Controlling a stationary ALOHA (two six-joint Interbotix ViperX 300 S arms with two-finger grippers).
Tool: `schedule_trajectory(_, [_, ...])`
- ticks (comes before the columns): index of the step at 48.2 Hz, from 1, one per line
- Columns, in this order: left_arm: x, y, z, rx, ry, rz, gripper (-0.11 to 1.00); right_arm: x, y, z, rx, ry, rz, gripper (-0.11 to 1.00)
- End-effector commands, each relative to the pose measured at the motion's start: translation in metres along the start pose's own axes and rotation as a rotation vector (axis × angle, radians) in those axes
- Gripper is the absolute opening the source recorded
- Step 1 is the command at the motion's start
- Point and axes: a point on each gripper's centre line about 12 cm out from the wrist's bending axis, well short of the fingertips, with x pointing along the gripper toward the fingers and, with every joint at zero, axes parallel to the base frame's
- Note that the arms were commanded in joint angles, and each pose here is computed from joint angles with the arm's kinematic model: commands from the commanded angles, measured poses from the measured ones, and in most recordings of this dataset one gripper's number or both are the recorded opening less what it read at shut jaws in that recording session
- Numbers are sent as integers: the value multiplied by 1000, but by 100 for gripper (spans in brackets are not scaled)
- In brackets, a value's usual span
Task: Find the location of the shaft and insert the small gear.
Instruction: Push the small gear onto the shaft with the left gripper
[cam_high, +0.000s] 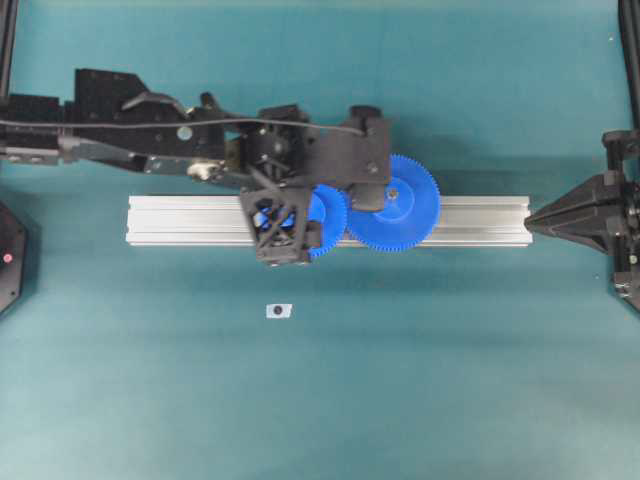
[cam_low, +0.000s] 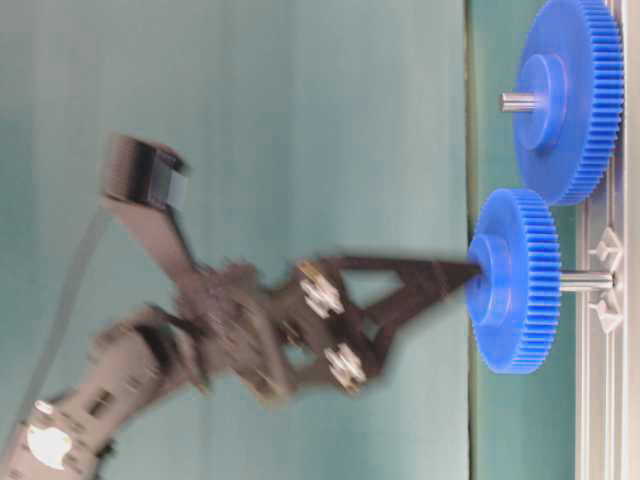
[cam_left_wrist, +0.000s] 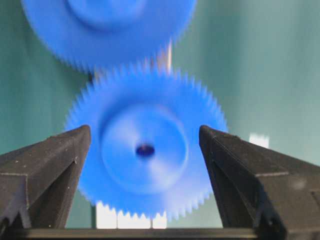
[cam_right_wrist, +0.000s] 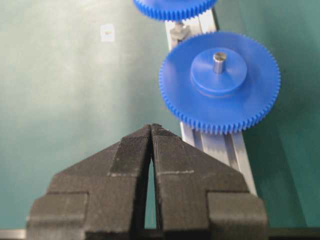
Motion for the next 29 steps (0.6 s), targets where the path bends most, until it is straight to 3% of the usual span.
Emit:
schedule_trajectory(1, [-12, 0, 1, -10, -27, 4, 86, 0, 0, 5, 13, -20, -1, 8])
schedule_trajectory(6, [-7, 0, -6, -25, -8, 2, 86, 0, 0, 5, 13, -25, -2, 8])
schedule_trajectory(17, [-18, 2, 6, -14, -47, 7, 86, 0, 0, 5, 13, -27, -1, 8])
schedule_trajectory(29, [-11, 8, 26, 65, -73, 18, 86, 0, 0, 6, 14, -30, -2, 7])
